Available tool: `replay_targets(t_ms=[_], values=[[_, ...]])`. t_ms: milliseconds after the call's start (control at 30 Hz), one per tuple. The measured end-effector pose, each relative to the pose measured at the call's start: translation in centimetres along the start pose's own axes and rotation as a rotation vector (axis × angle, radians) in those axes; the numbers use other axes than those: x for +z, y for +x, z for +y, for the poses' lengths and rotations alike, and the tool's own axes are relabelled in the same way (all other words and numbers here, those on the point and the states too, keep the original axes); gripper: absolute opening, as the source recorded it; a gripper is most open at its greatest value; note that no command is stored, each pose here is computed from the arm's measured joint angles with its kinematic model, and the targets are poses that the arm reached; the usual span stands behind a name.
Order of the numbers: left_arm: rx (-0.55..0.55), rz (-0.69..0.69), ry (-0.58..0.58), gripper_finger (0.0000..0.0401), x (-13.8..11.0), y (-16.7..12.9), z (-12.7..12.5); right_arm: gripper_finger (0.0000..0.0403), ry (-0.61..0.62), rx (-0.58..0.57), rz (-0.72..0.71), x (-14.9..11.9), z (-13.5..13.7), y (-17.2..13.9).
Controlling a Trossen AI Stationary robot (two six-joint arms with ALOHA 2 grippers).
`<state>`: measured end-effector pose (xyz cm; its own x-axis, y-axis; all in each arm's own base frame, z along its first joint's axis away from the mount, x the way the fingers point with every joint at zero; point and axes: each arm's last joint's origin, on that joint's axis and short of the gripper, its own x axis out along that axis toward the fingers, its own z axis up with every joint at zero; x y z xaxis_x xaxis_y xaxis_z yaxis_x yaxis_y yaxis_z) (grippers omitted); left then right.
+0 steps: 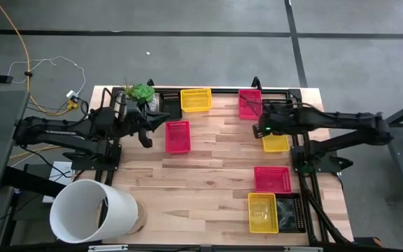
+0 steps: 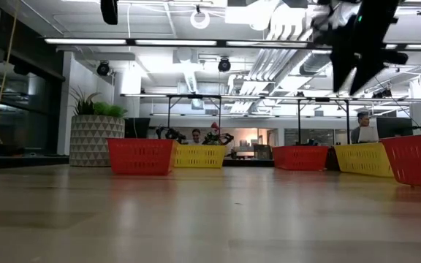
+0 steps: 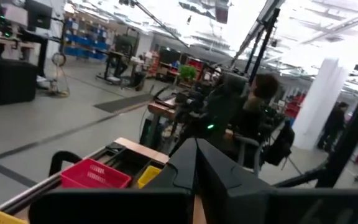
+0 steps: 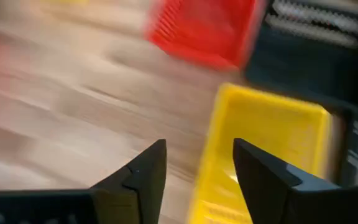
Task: Stack baskets by color
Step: Stack the top right yellow bin on the left yellow bin
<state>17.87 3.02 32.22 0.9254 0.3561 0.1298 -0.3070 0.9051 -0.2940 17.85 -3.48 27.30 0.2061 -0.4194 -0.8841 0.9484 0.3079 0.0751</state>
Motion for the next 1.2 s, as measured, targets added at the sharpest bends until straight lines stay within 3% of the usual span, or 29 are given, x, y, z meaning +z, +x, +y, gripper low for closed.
replay_targets(t_ms=[100,267,500,833,967,1200], values=[[-0.018,0.008,0.0,0.0001,-0.1,0.0,-0.1,0.0181,-0.011,-0.112,0.071,0.1,0.8,2.1],[-0.02,0.008,0.0,0.0001,-0.1,0.0,-0.1,0.0182,-0.079,-0.195,0.116,0.4,2.7,5.7],[-0.02,0.008,-0.007,0.0001,-0.1,0.0,-0.1,0.0181,-0.069,-0.357,0.198,-0.1,3.7,10.0],[-0.017,0.007,-0.007,0.0001,-0.1,0.0,-0.1,0.0178,-0.082,-0.423,0.237,-0.9,4.4,12.5],[-0.011,0.007,-0.006,0.0001,-0.1,0.0,0.0,0.0139,-0.086,-0.431,0.226,-0.8,4.3,12.6],[-0.002,0.032,0.0,0.0001,-0.3,0.0,0.0,0.0011,-0.089,-0.416,0.254,-0.9,4.4,12.5]])
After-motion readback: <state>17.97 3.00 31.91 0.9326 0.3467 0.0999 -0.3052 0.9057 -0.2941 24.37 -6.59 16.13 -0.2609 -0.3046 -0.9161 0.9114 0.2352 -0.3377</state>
